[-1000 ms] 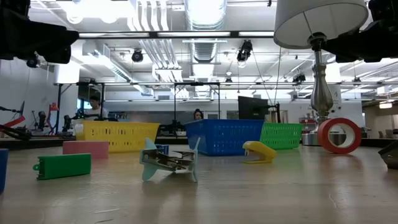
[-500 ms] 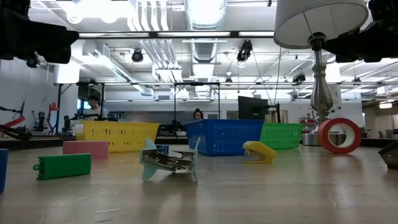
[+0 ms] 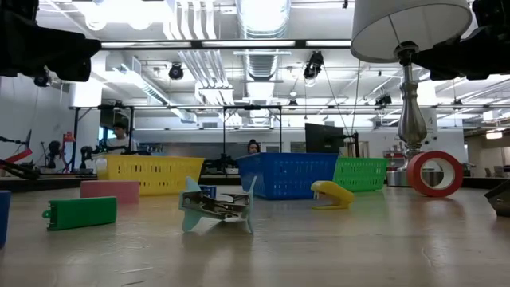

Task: Pick and place Stapler, Stapler remover, tape
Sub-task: Put the blue stapler into the yellow bin

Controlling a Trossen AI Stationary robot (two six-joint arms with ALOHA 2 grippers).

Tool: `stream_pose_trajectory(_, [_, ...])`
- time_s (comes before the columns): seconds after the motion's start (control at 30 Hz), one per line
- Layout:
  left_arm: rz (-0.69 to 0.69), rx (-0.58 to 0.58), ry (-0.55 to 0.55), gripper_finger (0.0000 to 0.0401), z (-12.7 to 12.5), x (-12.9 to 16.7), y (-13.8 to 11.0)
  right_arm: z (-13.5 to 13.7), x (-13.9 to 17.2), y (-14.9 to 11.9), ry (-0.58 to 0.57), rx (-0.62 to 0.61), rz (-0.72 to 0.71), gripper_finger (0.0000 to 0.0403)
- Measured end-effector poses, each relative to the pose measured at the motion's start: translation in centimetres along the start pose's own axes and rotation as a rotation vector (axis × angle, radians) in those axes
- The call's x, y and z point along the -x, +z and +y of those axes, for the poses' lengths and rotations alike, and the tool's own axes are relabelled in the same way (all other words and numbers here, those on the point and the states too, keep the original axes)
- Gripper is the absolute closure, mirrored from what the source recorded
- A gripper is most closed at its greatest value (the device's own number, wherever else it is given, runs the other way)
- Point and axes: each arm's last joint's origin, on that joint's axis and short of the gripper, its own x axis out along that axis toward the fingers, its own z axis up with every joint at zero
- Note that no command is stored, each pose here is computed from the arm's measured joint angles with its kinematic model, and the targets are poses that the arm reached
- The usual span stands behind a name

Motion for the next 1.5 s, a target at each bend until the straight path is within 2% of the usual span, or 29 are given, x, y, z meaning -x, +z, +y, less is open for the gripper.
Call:
stream_pose_trajectory(0.67, [0.000,0.000,0.000,0.0266,0.00,0.00,0.01,0.00,0.00,0.00,0.000,0.001,0.000,0.0335])
stream_pose_trajectory(1.17, [0.000,0.000,0.000,0.0265,0.00,0.00,0.01,0.00,0.00,0.01,0.000,0.001,-0.001,0.0316])
stream_pose_trajectory(1.33, [0.000,0.000,0.000,0.0266,0.00,0.00,0.00,-0.01,0.00,0.03,-0.001,0.073,-0.003,0.0322])
stream_pose_trajectory(1.5, [0.000,0.005,0.000,0.0265,0.00,0.00,0.01,-0.03,0.00,0.11,-0.002,0.005,-0.011,0.0332])
